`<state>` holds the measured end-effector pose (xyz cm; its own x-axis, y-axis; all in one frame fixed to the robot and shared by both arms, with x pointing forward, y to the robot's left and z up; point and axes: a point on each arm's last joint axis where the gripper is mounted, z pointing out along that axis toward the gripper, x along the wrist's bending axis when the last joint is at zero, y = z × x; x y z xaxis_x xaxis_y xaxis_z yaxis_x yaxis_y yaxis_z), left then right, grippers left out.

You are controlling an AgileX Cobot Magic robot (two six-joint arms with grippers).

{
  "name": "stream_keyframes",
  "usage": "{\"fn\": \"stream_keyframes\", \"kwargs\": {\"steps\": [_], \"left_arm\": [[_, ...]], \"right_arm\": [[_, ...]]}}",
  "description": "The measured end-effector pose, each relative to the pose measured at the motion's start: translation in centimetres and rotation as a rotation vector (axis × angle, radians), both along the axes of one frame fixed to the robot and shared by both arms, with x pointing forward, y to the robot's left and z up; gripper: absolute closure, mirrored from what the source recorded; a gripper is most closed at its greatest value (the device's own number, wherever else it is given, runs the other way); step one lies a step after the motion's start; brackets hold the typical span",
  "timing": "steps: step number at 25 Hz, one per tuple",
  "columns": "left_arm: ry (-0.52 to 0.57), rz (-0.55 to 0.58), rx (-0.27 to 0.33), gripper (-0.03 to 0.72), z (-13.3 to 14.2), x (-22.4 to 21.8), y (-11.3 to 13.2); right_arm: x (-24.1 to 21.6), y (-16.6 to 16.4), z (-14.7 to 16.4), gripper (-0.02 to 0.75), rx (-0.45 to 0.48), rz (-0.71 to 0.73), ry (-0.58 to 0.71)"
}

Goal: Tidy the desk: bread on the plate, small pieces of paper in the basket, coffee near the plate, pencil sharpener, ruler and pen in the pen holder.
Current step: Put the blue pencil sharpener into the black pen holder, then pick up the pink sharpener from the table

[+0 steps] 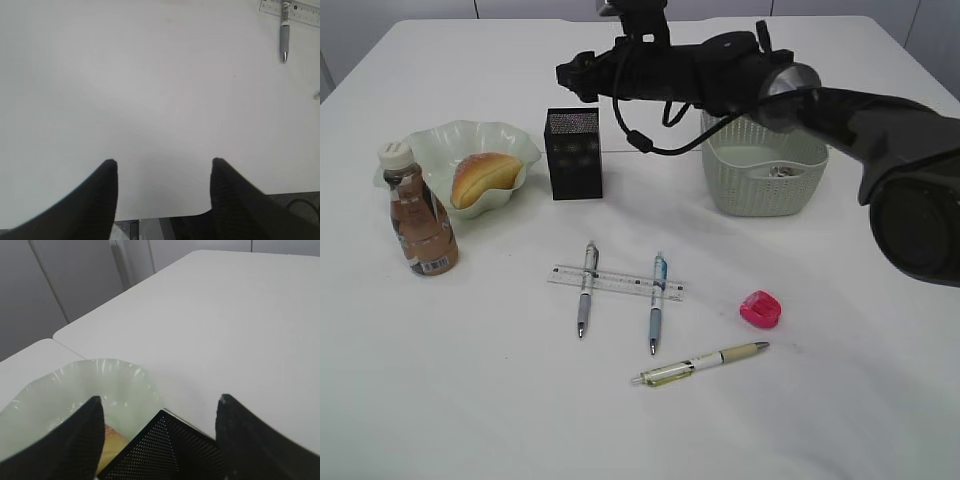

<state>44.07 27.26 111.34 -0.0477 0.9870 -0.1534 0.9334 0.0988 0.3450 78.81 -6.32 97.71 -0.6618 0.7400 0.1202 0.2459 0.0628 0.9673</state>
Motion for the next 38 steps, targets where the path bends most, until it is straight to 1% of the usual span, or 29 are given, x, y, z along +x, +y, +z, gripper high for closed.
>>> {"fn": "stream_keyframes", "kwargs": {"steps": [2,4,10,12,14,17,20,23,26,28,30,34,38], "left_arm": [[0.000,0.000,0.000,0.255,0.0,0.0,0.0],[0.000,0.000,0.000,0.255,0.0,0.0,0.0],[0.000,0.000,0.000,0.255,0.0,0.0,0.0],[0.000,0.000,0.000,0.255,0.0,0.0,0.0],[0.000,0.000,0.000,0.255,0.0,0.0,0.0],[0.000,0.000,0.000,0.255,0.0,0.0,0.0],[0.000,0.000,-0.001,0.255,0.0,0.0,0.0],[0.001,0.000,-0.006,0.255,0.0,0.0,-0.1],[0.001,0.000,-0.015,0.255,0.0,0.0,-0.1],[0.001,0.000,-0.015,0.255,0.0,0.0,-0.1],[0.001,0.000,-0.015,0.255,0.0,0.0,-0.1],[0.002,0.000,-0.017,0.255,0.0,0.0,-0.1],[0.019,-0.002,-0.015,0.255,0.0,-0.2,-0.1]], "right_arm": [[0.1,-0.9,0.3,0.227,0.022,0.023,0.028],[0.0,-1.8,0.3,0.227,0.052,0.067,0.085],[-0.8,-5.1,0.9,0.227,0.148,0.223,0.335],[-1.3,-6.0,1.4,0.229,0.162,0.270,0.400],[-1.9,-6.6,2.2,0.239,0.151,0.312,0.453],[-3.0,-7.0,3.6,0.255,0.061,0.334,0.533],[-3.6,-7.7,5.1,0.260,-0.038,0.264,0.606],[-3.6,-8.8,6.2,0.260,-0.107,0.097,0.680],[-3.5,-10.1,6.0,0.260,-0.168,-0.084,0.757],[-3.4,-10.7,5.9,0.260,-0.197,-0.162,0.782],[-3.5,-11.0,6.1,0.260,-0.209,-0.200,0.785],[-3.9,-11.2,7.4,0.271,-0.203,-0.227,0.772],[-4.9,-12.1,8.4,0.292,-0.262,-0.281,0.778]]}}
